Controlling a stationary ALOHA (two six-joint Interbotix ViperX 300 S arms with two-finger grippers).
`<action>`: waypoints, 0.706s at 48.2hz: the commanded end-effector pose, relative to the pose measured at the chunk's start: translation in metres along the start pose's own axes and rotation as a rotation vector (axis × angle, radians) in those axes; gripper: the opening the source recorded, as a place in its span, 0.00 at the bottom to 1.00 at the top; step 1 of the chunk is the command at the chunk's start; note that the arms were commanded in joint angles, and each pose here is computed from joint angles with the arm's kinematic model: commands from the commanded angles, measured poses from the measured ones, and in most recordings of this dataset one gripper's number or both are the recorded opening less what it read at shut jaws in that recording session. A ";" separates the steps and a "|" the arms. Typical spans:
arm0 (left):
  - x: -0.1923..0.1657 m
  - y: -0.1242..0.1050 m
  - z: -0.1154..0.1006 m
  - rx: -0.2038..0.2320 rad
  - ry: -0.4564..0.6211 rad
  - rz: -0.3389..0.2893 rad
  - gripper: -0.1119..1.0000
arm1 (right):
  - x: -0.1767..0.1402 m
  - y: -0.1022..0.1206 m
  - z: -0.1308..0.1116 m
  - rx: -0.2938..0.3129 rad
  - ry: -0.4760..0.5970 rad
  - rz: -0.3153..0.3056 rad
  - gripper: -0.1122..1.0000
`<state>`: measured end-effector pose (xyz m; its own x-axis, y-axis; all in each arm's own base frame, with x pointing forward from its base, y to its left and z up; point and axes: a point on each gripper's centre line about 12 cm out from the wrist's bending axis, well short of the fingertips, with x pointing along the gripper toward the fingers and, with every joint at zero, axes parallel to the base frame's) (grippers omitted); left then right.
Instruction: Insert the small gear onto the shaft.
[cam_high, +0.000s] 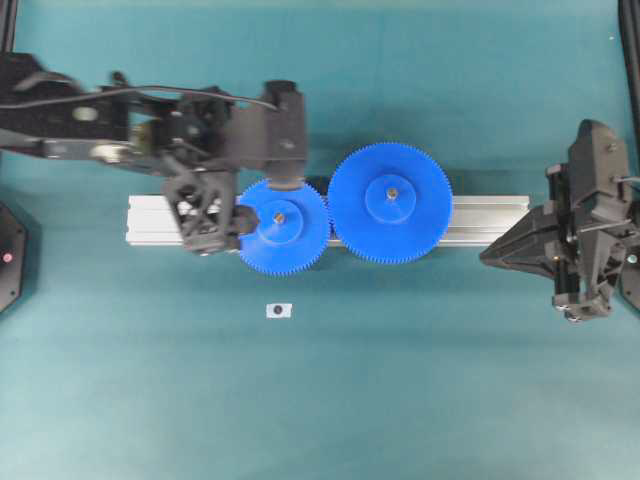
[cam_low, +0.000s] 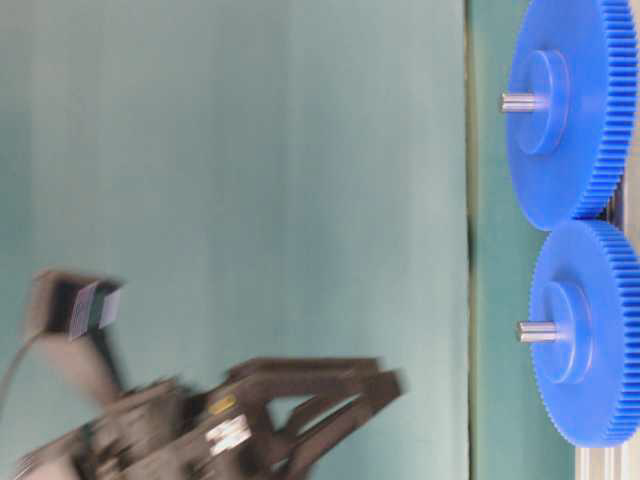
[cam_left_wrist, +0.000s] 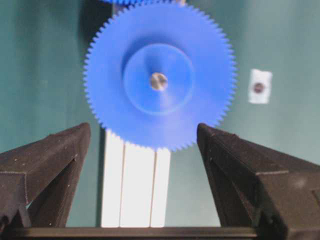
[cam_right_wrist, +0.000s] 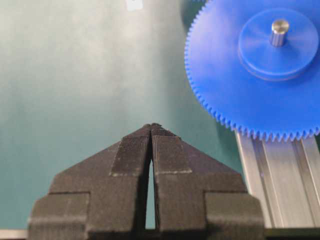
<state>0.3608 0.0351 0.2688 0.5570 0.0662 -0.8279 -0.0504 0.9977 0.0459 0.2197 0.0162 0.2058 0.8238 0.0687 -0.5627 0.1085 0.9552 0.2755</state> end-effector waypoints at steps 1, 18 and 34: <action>-0.027 -0.003 0.003 0.012 -0.072 0.000 0.86 | -0.004 0.001 0.003 0.007 -0.021 0.009 0.14; -0.067 -0.008 -0.033 0.017 -0.153 -0.006 0.86 | -0.026 -0.001 -0.003 0.011 -0.064 0.023 0.14; -0.090 -0.016 -0.054 0.030 -0.292 -0.018 0.86 | -0.045 -0.003 -0.006 0.012 -0.104 0.033 0.14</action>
<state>0.2695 0.0148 0.3027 0.7425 0.0493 -0.6680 -0.0193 0.9985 0.0522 0.1795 0.0125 0.2203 0.8707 0.0700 -0.4867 0.0872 0.9522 0.2929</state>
